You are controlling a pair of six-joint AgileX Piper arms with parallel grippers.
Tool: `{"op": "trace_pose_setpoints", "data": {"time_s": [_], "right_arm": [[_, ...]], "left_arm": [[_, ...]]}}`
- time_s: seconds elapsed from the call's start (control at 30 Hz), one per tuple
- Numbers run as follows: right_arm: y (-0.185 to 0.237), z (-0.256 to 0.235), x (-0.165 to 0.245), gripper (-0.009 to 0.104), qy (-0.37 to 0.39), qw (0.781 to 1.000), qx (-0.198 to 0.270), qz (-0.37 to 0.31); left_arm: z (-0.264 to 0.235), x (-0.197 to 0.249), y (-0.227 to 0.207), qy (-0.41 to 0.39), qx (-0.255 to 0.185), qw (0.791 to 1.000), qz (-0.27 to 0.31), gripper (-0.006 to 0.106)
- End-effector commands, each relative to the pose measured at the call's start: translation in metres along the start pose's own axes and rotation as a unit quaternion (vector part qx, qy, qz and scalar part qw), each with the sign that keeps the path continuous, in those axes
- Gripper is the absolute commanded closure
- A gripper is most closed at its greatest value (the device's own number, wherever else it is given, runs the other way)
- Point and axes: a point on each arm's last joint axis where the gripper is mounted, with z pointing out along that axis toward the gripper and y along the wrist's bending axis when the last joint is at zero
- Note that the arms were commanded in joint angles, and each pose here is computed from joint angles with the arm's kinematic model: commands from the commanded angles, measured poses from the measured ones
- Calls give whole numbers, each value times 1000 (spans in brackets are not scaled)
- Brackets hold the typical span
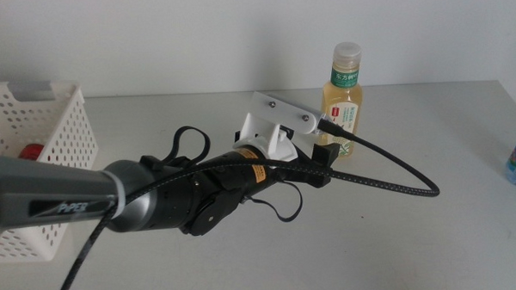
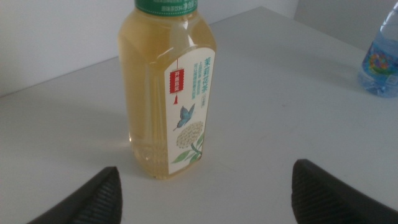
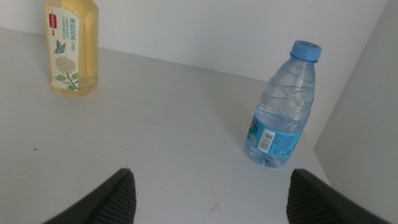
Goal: Use arms to grab the bottles and put them into the dustbin to the left of the table.
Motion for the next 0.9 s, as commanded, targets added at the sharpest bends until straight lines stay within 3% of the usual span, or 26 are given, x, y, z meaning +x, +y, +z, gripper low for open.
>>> {"op": "trace_pose_setpoints", "data": {"time_s": [0.0,0.37,0.87], "right_arm": [[-3,-3,-10,33,-48,999,18,-6],[-3,-3,-10,33,-48,999,18,-6],[-3,-3,-10,33,-48,999,18,-6]], "left_arm": [[8,-35,-6,-86,19,996,-4,7],[63,-40,-2,-113,26,993,7,7],[89,-43,10,-110,17,993,25,7]]}}
